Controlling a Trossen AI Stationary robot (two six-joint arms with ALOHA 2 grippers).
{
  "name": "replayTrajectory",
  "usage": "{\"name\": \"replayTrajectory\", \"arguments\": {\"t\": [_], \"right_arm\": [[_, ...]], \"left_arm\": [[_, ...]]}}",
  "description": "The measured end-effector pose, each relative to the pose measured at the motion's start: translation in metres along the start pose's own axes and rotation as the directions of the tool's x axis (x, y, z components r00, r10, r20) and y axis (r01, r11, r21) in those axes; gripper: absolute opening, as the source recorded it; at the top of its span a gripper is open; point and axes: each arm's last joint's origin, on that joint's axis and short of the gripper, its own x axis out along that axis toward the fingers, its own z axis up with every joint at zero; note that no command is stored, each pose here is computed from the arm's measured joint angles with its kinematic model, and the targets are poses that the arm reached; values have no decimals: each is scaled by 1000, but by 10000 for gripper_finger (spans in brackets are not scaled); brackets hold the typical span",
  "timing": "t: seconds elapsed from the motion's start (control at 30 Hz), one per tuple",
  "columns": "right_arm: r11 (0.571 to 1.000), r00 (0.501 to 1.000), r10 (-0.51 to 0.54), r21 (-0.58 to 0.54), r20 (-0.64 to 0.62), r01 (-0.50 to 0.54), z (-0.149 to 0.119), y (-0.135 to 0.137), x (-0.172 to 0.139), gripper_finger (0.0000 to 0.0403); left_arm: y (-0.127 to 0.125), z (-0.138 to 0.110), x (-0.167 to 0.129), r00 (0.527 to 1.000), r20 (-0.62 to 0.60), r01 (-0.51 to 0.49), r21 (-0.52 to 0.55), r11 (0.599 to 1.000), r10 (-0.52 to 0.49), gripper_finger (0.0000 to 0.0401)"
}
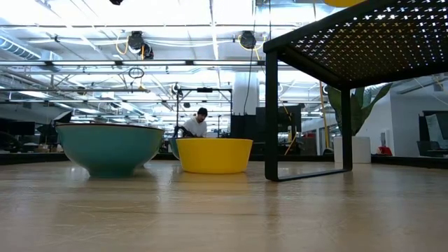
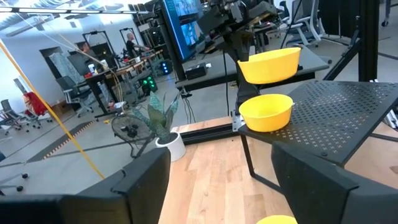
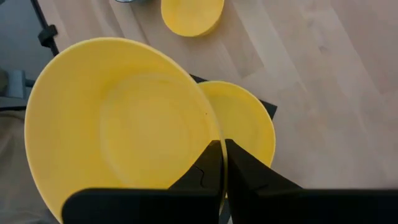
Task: Pick & Place Mini bowls
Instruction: Stack the left yellow bowl on top of the yellow bowl on the shelf
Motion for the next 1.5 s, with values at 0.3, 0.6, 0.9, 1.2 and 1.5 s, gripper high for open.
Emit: {"name": "replayTrajectory", "arguments": {"t": [0.3, 0.6, 0.9, 1.2, 1.5], "right_arm": [[1000, 999, -24, 20, -37, 25, -5, -5, 12, 0], [998, 997, -48, 30, -63, 50, -5, -13, 20, 0], [998, 997, -58, 36, -57, 60, -2, -23, 23, 0], [998, 998, -52, 20, -40, 53, -8, -24, 15, 0], [997, 998, -57, 58, 39, 55, -20, -26, 0, 0]], "left_arm": [[0, 0, 0, 1000, 0, 0, 0, 1000, 0, 282], [0, 0, 0, 1000, 0, 0, 0, 1000, 0, 274], [0, 0, 0, 1000, 0, 0, 1, 1000, 0, 273], [0, 0, 0, 1000, 0, 0, 1, 1000, 0, 274], [0, 0, 0, 1000, 2, -1, 1, 1000, 1, 273]]}}
